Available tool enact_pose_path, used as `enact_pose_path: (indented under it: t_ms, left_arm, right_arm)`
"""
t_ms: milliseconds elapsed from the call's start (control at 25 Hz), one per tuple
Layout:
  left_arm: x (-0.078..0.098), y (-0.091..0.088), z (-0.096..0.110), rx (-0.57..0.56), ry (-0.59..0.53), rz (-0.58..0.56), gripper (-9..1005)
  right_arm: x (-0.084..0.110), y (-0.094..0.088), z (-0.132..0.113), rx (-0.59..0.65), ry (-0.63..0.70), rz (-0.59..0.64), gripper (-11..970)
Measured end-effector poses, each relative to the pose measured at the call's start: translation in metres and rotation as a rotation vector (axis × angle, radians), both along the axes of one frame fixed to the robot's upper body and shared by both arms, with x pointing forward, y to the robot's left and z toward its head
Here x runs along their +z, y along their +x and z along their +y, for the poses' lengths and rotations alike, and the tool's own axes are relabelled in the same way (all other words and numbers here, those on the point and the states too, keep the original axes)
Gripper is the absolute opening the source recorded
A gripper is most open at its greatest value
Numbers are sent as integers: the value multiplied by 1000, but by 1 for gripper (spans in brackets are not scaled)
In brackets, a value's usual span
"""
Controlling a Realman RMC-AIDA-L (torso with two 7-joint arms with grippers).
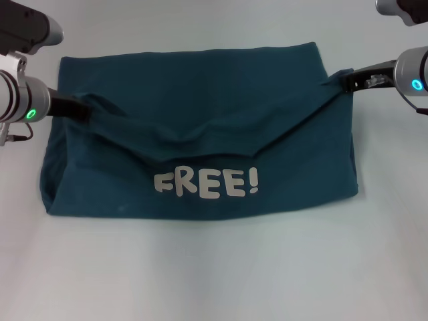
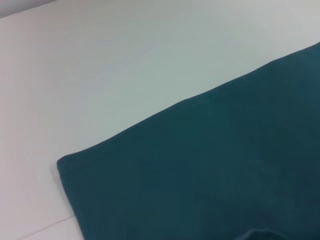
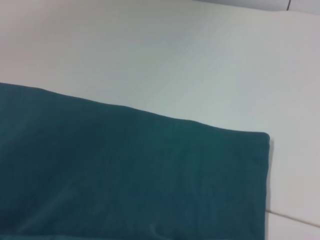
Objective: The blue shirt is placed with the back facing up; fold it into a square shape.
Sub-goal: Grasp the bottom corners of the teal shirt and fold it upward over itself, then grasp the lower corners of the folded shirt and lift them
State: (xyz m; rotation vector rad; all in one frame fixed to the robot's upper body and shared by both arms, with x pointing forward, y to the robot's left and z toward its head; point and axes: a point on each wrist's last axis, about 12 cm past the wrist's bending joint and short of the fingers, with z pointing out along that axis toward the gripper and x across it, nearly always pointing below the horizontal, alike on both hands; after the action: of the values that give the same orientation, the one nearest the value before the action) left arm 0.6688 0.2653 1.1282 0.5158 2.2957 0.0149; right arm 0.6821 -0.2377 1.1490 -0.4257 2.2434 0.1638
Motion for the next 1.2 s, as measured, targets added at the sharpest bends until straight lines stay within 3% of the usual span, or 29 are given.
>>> enact_pose_path:
  t_ms: [440, 680, 880, 1000, 1200]
  left_arm:
    - [-1, -1, 0, 15, -19, 13, 192]
    - [1, -2, 0, 29, -51, 43, 306]
    - [12, 0, 1, 52, -96, 48, 540]
    - [21, 0, 3, 65, -125, 40, 778]
    - [36, -14, 21, 91, -213, 123, 929]
  right_arm:
    - [0, 0, 3, 7, 8, 8, 123]
    - [-1, -1, 6, 18, 2, 14, 332]
    - [-3, -3, 6, 23, -2, 25, 579]
    - [-5, -4, 6, 29, -8, 32, 814]
    - [-2, -8, 4, 49, -11, 46, 932]
